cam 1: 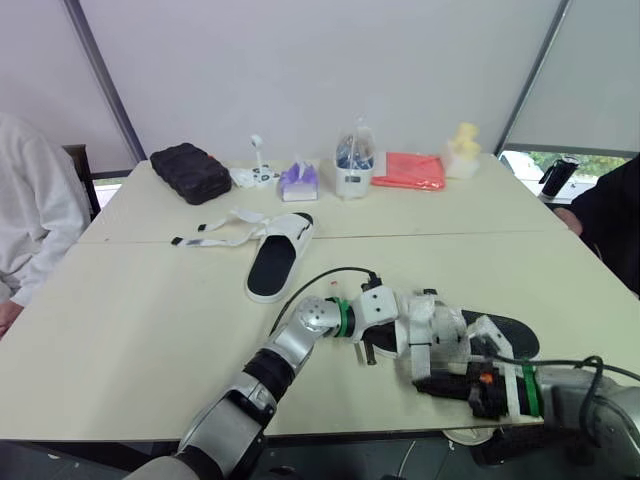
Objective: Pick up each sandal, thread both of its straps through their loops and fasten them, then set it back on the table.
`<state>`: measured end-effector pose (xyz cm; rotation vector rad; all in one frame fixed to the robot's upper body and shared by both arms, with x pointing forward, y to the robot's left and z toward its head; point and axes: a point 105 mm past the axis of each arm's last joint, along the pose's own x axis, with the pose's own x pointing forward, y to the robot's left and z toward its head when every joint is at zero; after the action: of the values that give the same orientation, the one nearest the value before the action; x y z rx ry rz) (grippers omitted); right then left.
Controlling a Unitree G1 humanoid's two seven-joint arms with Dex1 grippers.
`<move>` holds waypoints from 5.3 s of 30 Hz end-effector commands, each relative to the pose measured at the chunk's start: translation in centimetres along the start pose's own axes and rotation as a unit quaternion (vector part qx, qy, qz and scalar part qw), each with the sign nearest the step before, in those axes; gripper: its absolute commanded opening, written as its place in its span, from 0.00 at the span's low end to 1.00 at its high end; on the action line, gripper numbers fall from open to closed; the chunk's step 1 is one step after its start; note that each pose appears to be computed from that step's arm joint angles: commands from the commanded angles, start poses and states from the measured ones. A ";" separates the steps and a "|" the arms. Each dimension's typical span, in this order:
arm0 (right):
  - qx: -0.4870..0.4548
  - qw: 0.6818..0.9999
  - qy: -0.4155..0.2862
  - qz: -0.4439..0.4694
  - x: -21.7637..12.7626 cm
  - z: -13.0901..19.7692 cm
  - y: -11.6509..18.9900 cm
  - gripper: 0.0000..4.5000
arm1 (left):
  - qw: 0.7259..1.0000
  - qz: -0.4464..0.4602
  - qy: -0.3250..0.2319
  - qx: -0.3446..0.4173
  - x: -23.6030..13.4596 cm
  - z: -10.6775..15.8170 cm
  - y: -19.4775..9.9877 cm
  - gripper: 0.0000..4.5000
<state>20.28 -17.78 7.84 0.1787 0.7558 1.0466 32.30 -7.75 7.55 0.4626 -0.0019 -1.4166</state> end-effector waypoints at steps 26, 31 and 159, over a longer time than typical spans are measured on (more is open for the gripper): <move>0.086 0.959 -0.268 -0.021 -1.9 12.4 -3.4 0.00 | 0.999 -0.025 0.039 -0.018 0.6 -2.1 -1.3 0.00; 0.108 0.953 -0.282 -0.033 -2.3 12.5 -4.2 0.00 | 0.999 -0.022 0.040 -0.018 0.5 -2.2 -1.3 0.00; 0.091 0.937 -0.329 -0.080 -7.0 15.7 -10.5 0.01 | 0.980 0.172 0.007 -0.100 -13.4 0.9 0.6 0.00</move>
<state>33.42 -23.16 13.26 0.5575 0.5065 0.8482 30.39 4.79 10.95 0.2904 0.1263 -1.0651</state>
